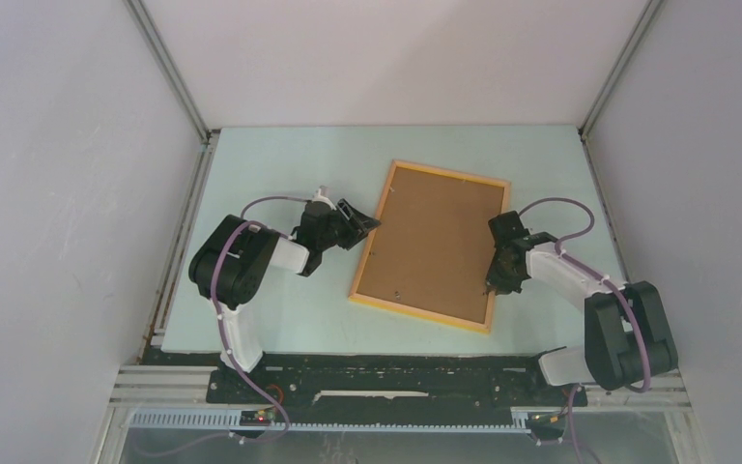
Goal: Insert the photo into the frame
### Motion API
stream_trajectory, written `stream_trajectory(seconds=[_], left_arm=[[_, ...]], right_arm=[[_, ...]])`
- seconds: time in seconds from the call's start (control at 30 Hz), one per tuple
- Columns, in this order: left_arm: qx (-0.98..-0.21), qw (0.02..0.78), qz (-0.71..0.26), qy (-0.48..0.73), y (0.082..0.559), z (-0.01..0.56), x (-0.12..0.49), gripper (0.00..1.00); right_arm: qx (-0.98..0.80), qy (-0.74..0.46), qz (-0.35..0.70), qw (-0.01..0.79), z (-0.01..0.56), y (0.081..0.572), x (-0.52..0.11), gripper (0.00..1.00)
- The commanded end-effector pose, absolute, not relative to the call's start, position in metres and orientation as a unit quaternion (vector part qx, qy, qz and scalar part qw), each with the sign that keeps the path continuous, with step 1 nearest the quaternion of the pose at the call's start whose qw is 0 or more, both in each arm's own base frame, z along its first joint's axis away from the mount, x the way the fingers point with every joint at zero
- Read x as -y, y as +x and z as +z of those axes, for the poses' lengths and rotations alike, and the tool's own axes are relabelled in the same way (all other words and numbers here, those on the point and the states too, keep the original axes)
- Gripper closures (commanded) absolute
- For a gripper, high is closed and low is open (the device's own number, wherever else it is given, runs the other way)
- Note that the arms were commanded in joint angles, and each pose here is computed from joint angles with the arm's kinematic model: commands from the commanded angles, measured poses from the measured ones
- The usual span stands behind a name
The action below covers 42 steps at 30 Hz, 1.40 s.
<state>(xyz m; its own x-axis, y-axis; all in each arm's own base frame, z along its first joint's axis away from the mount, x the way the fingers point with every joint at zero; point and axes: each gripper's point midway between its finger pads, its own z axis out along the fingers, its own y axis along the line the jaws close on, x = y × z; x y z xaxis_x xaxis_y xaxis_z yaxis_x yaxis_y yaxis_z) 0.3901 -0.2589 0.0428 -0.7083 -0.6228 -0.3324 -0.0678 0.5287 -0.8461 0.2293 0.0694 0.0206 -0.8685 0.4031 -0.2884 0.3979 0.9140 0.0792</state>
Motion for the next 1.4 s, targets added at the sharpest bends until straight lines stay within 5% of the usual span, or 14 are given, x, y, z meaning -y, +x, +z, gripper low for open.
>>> stream_trajectory(seconds=[0.0, 0.23, 0.37, 0.47, 1.07, 1.37], left_arm=[[-0.802, 0.316, -0.467, -0.196, 0.384, 0.059, 0.268, 0.42], [-0.802, 0.317, -0.467, -0.196, 0.384, 0.06, 0.267, 0.42], [-0.802, 0.317, -0.466, -0.197, 0.384, 0.06, 0.266, 0.42], [-0.802, 0.318, -0.466, -0.197, 0.384, 0.06, 0.266, 0.42], [-0.832, 0.291, -0.436, -0.183, 0.365, 0.049, 0.276, 0.24], [-0.866, 0.271, -0.402, -0.122, 0.298, 0.04, 0.303, 0.23]], right_arm=[[-0.958, 0.226, 0.017, 0.177, 0.026, 0.243, -0.072, 1.0], [-0.954, 0.216, 0.053, 0.203, 0.043, 0.254, -0.078, 1.0], [-0.952, 0.192, 0.055, 0.233, 0.059, 0.266, -0.075, 0.48], [-0.947, 0.194, 0.058, 0.247, 0.061, 0.277, -0.069, 0.33], [-0.955, 0.116, 0.075, 0.261, 0.044, 0.377, -0.098, 0.24], [-0.94, 0.038, 0.196, 0.277, 0.055, 0.437, -0.155, 0.23]])
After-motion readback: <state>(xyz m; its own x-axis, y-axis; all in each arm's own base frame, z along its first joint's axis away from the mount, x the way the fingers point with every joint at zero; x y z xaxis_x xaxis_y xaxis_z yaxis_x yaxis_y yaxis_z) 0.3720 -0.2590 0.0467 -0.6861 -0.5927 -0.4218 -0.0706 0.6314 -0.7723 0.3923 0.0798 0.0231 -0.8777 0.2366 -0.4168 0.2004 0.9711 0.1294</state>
